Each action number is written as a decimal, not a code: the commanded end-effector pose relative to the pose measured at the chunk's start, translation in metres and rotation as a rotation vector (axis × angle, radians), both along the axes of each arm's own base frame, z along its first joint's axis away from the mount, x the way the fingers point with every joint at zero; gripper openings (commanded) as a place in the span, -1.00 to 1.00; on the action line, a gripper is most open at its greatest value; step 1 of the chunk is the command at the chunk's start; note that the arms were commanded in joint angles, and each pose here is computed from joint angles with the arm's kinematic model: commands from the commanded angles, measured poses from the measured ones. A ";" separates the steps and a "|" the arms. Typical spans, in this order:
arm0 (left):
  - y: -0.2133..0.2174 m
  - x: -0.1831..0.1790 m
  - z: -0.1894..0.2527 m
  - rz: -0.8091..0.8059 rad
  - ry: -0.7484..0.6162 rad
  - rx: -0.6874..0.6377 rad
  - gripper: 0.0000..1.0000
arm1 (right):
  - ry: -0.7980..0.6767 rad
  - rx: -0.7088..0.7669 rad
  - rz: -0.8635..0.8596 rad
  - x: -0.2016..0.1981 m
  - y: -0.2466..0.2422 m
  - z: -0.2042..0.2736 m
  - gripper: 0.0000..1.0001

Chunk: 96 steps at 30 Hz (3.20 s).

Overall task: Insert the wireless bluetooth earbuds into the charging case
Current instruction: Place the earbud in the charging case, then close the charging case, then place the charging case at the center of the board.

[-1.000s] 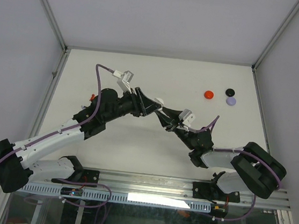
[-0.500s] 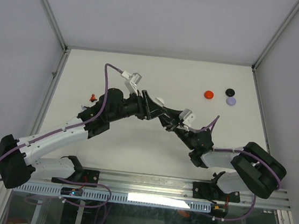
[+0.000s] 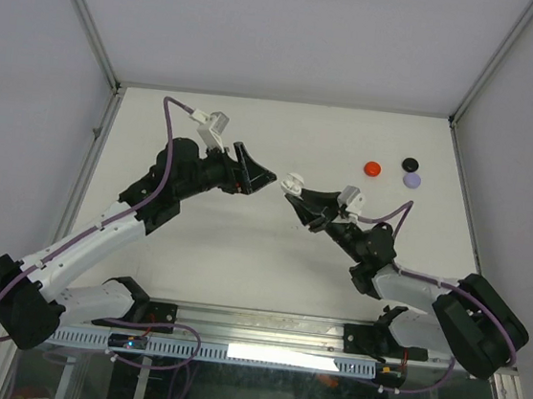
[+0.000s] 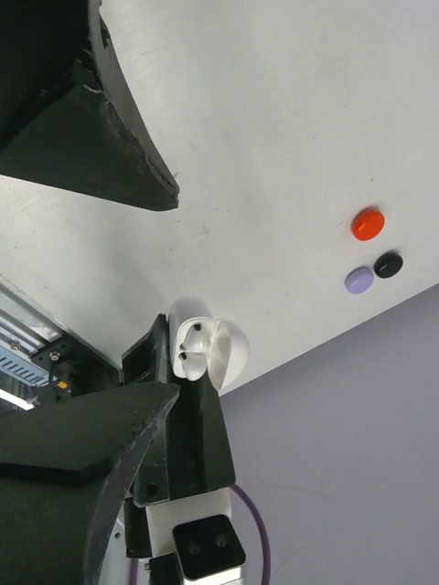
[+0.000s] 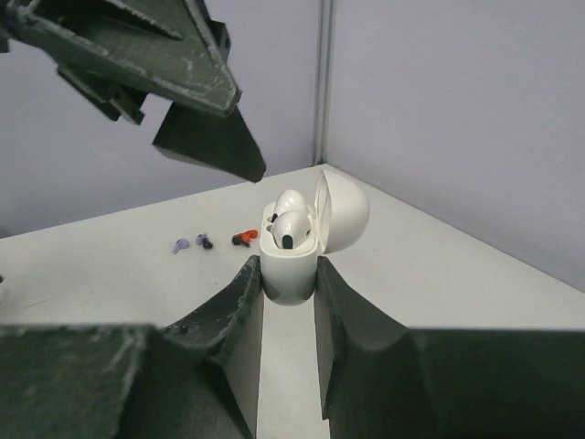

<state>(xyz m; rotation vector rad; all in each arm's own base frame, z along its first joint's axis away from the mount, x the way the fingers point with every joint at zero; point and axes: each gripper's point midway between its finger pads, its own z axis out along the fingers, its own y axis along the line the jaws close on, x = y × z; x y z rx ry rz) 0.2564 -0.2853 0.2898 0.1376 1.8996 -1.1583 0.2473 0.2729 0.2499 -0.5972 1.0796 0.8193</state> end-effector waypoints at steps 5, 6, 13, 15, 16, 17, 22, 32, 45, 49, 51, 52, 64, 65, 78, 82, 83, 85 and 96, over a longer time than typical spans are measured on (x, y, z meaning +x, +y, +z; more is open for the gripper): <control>-0.011 -0.014 0.029 -0.227 -0.062 -0.121 0.73 | 0.078 -0.005 0.250 -0.028 0.013 0.016 -1.00; -0.012 -0.016 0.029 -0.247 -0.060 -0.131 0.77 | 0.084 0.001 0.269 -0.030 0.013 0.018 -1.00; -0.020 -0.017 0.019 -0.305 -0.019 -0.150 0.84 | 0.106 0.049 0.346 -0.035 0.016 0.035 -1.00; -0.024 -0.020 0.016 -0.330 -0.005 -0.168 0.84 | 0.107 0.061 0.372 -0.038 0.018 0.039 -1.00; -0.025 -0.021 0.015 -0.345 0.001 -0.176 0.83 | 0.110 0.072 0.383 -0.038 0.019 0.041 -1.00; -0.027 -0.024 0.016 -0.363 0.000 -0.189 0.82 | 0.117 0.079 0.388 -0.038 0.019 0.041 -1.00; -0.030 -0.037 0.025 -0.444 -0.016 -0.254 0.76 | 0.159 0.094 0.415 -0.037 0.023 0.037 -1.00; -0.026 -0.052 0.049 -0.501 -0.110 -0.299 0.68 | 0.271 0.044 0.448 -0.038 0.027 0.016 -1.00; -0.002 -0.005 0.018 -0.203 -0.085 -0.024 0.87 | 0.580 -0.031 0.269 -0.008 0.008 -0.024 -1.00; 0.032 0.024 -0.001 0.010 -0.060 0.156 0.93 | 0.713 -0.041 0.146 0.007 -0.011 -0.047 -1.00; 0.050 0.034 -0.008 0.096 -0.049 0.240 0.98 | 0.777 -0.044 0.075 0.015 -0.024 -0.059 -1.00; 0.060 0.039 -0.008 0.137 -0.053 0.275 0.98 | 0.812 -0.048 0.042 0.018 -0.031 -0.066 -1.00; 0.170 0.078 -0.019 0.590 -0.116 0.580 0.98 | 1.235 -0.127 -0.219 0.032 -0.100 -0.163 -1.00; 0.177 0.080 -0.021 0.614 -0.116 0.577 0.98 | 1.258 -0.125 -0.234 0.034 -0.105 -0.168 -1.00; 0.209 0.081 -0.042 0.661 -0.051 0.529 0.98 | 1.475 -0.088 -0.375 0.049 -0.157 -0.220 -0.56; 0.211 0.079 -0.042 0.669 -0.055 0.534 0.98 | 1.465 -0.098 -0.463 0.055 -0.171 -0.217 -0.15; 0.211 0.078 -0.041 0.668 -0.057 0.533 0.98 | 1.458 -0.102 -0.483 0.057 -0.174 -0.215 -0.04; 0.211 0.077 -0.041 0.666 -0.059 0.530 0.98 | 1.451 -0.118 -0.519 0.060 -0.180 -0.210 0.23; 0.212 0.074 -0.034 0.667 -0.078 0.517 0.98 | 1.264 -0.206 -0.749 0.105 -0.220 -0.155 0.57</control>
